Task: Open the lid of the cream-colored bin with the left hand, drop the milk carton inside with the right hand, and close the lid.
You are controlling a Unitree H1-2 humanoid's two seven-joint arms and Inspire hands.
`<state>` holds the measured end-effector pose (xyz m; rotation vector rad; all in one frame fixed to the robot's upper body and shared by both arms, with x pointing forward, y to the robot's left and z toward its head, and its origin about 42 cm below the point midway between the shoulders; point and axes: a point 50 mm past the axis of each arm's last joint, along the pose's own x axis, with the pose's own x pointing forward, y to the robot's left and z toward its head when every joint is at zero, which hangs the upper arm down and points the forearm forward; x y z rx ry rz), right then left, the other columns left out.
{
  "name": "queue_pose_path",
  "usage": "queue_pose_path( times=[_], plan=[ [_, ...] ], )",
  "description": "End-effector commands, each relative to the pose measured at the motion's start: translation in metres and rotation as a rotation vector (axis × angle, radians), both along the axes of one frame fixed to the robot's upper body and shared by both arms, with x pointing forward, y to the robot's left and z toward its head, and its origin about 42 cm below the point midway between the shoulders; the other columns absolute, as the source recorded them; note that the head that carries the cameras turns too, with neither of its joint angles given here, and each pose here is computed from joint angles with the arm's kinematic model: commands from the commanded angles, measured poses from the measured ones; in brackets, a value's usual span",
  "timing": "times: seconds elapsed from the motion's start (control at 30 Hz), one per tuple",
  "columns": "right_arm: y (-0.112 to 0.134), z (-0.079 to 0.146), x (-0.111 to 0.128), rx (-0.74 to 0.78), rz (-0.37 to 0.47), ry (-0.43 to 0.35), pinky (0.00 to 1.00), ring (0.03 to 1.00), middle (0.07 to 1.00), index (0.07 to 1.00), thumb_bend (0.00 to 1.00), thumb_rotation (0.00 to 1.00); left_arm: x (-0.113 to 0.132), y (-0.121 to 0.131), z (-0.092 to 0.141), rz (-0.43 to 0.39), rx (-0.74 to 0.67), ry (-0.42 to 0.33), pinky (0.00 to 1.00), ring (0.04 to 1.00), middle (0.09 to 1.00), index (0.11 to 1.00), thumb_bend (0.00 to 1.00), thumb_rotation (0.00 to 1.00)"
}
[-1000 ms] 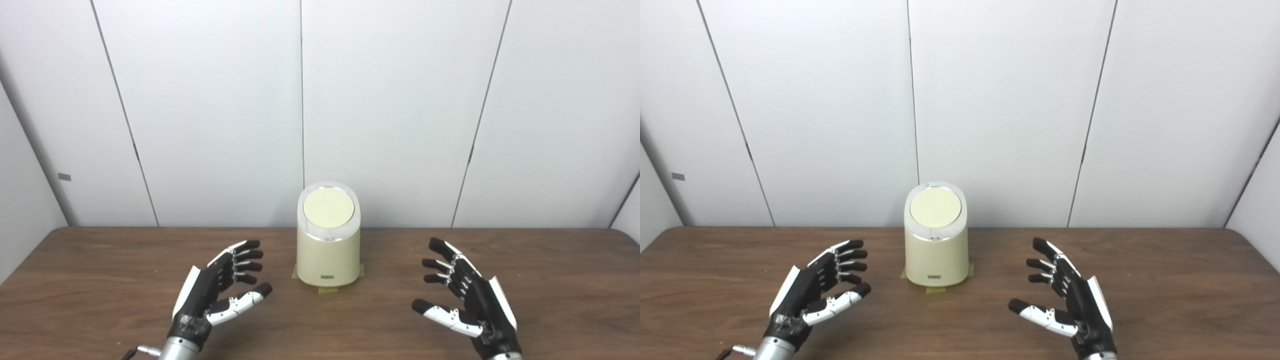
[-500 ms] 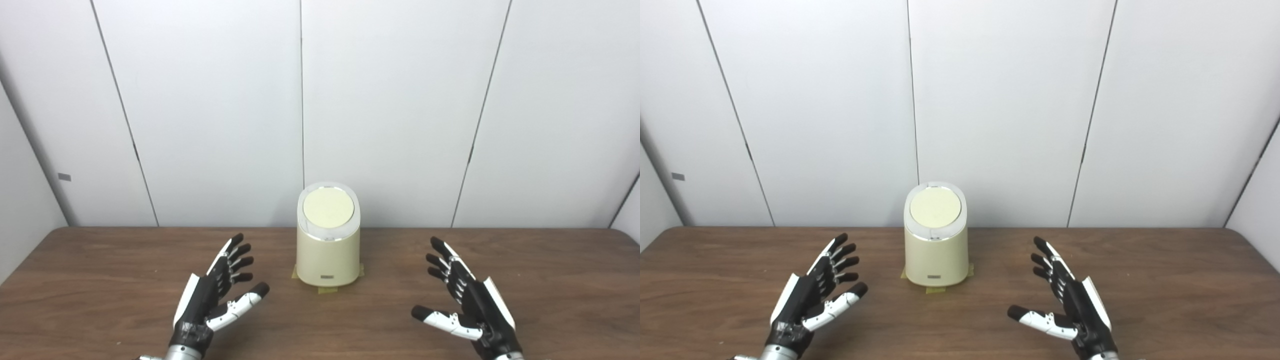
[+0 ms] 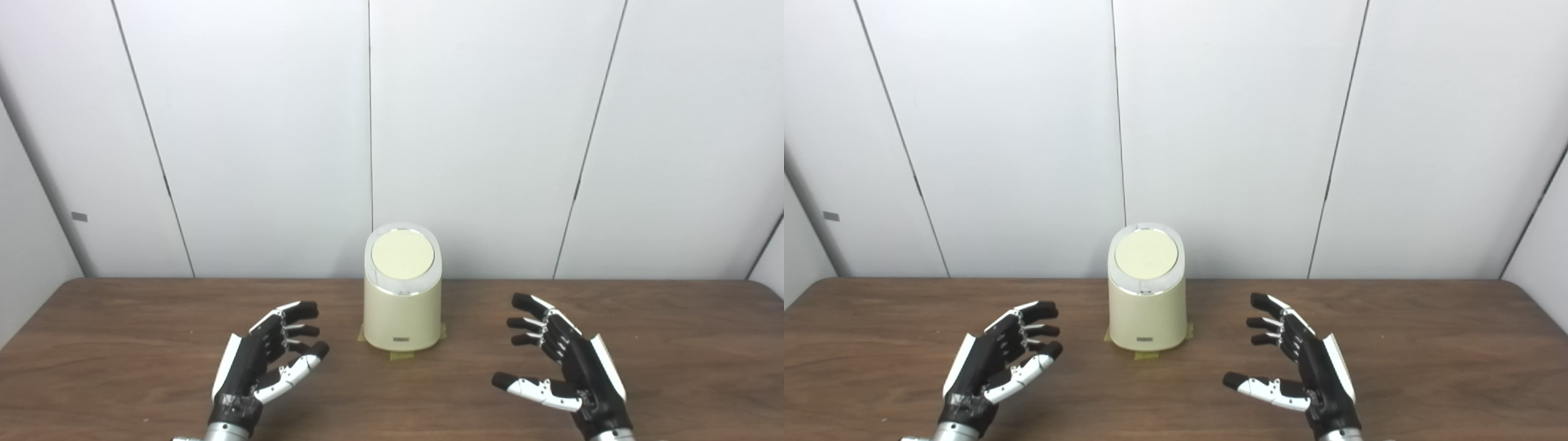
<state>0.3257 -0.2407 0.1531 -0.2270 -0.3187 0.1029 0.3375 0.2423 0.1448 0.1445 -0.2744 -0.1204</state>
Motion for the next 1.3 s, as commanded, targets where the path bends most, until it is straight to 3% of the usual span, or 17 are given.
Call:
queue_pose_path(
  times=[0.0, 0.1, 0.23, 0.3, 0.33, 0.4, 0.47, 0.5, 0.6, 0.73, 0.97, 1.07, 1.17, 1.2, 1.23, 1.27],
  plan=[
    [0.000, 0.015, 0.008, -0.004, 0.041, -0.047, 0.91, 0.949, 0.988, 0.964, 0.86, 0.34, 0.008, 0.001, 0.022, -0.040, -0.007, -0.063, 0.91, 0.965, 0.980, 0.985, 0.90, 0.43],
    [-0.001, 0.014, 0.007, -0.013, 0.036, -0.049, 0.91, 0.965, 0.999, 0.988, 0.90, 0.33, 0.007, 0.001, 0.023, -0.049, -0.017, -0.062, 0.92, 0.989, 0.998, 0.999, 0.96, 0.41],
    [0.003, 0.018, 0.005, 0.020, -0.009, -0.096, 0.79, 0.875, 0.947, 0.917, 0.80, 0.20, 0.007, 0.000, 0.024, -0.014, -0.026, -0.096, 0.69, 0.853, 0.930, 0.982, 0.79, 0.29],
    [0.006, 0.020, 0.004, 0.026, -0.039, -0.123, 0.63, 0.743, 0.848, 0.828, 0.74, 0.14, 0.006, 0.000, 0.025, 0.008, -0.020, -0.111, 0.58, 0.728, 0.828, 0.870, 0.69, 0.22],
    [0.008, 0.022, 0.003, 0.032, -0.063, -0.136, 0.60, 0.713, 0.825, 0.808, 0.73, 0.13, 0.007, 0.000, 0.026, 0.022, -0.005, -0.124, 0.55, 0.699, 0.803, 0.839, 0.67, 0.20],
    [0.010, 0.024, 0.002, 0.032, -0.097, -0.151, 0.51, 0.625, 0.725, 0.711, 0.67, 0.07, 0.007, 0.002, 0.027, 0.039, 0.019, -0.147, 0.50, 0.620, 0.715, 0.710, 0.58, 0.07],
    [0.012, 0.024, 0.002, 0.031, -0.106, -0.157, 0.52, 0.626, 0.710, 0.690, 0.65, 0.10, 0.008, 0.003, 0.026, 0.037, 0.010, -0.148, 0.57, 0.668, 0.732, 0.735, 0.60, 0.14],
    [0.012, 0.023, 0.002, 0.035, -0.104, -0.159, 0.53, 0.637, 0.720, 0.699, 0.66, 0.13, 0.008, 0.003, 0.025, 0.033, 0.001, -0.140, 0.64, 0.735, 0.784, 0.797, 0.68, 0.21],
    [0.012, 0.022, 0.003, 0.050, -0.095, -0.158, 0.57, 0.682, 0.764, 0.731, 0.69, 0.17, 0.008, 0.003, 0.024, 0.024, -0.013, -0.117, 0.78, 0.860, 0.886, 0.920, 0.82, 0.30],
    [0.011, 0.020, 0.004, 0.055, -0.098, -0.158, 0.59, 0.694, 0.788, 0.753, 0.70, 0.18, 0.008, 0.003, 0.024, 0.010, -0.016, -0.105, 0.81, 0.901, 0.931, 0.981, 0.85, 0.28],
    [0.013, 0.022, 0.002, 0.050, -0.113, -0.154, 0.60, 0.711, 0.806, 0.772, 0.73, 0.19, 0.007, 0.002, 0.023, 0.018, -0.008, -0.105, 0.83, 0.887, 0.919, 0.980, 0.85, 0.26],
    [0.013, 0.020, 0.001, 0.035, -0.146, -0.187, 0.61, 0.691, 0.760, 0.748, 0.76, 0.16, 0.008, 0.002, 0.022, 0.023, -0.020, -0.123, 0.91, 0.871, 0.843, 0.966, 0.83, 0.20],
    [0.013, 0.017, 0.001, 0.045, -0.168, -0.238, 0.63, 0.667, 0.678, 0.726, 0.73, 0.04, 0.009, 0.002, 0.021, 0.044, -0.042, -0.145, 0.93, 0.784, 0.711, 0.909, 0.75, 0.06],
    [0.012, 0.016, 0.002, 0.057, -0.180, -0.248, 0.66, 0.658, 0.645, 0.721, 0.71, 0.02, 0.008, 0.002, 0.021, 0.069, -0.042, -0.147, 0.94, 0.759, 0.664, 0.870, 0.71, 0.03],
    [0.012, 0.014, 0.002, 0.068, -0.190, -0.255, 0.71, 0.647, 0.570, 0.715, 0.64, 0.01, 0.008, 0.001, 0.021, 0.095, -0.042, -0.148, 0.97, 0.767, 0.624, 0.842, 0.70, 0.01],
    [0.012, 0.012, 0.003, 0.080, -0.203, -0.264, 0.74, 0.637, 0.531, 0.709, 0.60, 0.00, 0.007, 0.001, 0.020, 0.122, -0.044, -0.152, 0.99, 0.769, 0.559, 0.820, 0.62, 0.01]
  ],
)
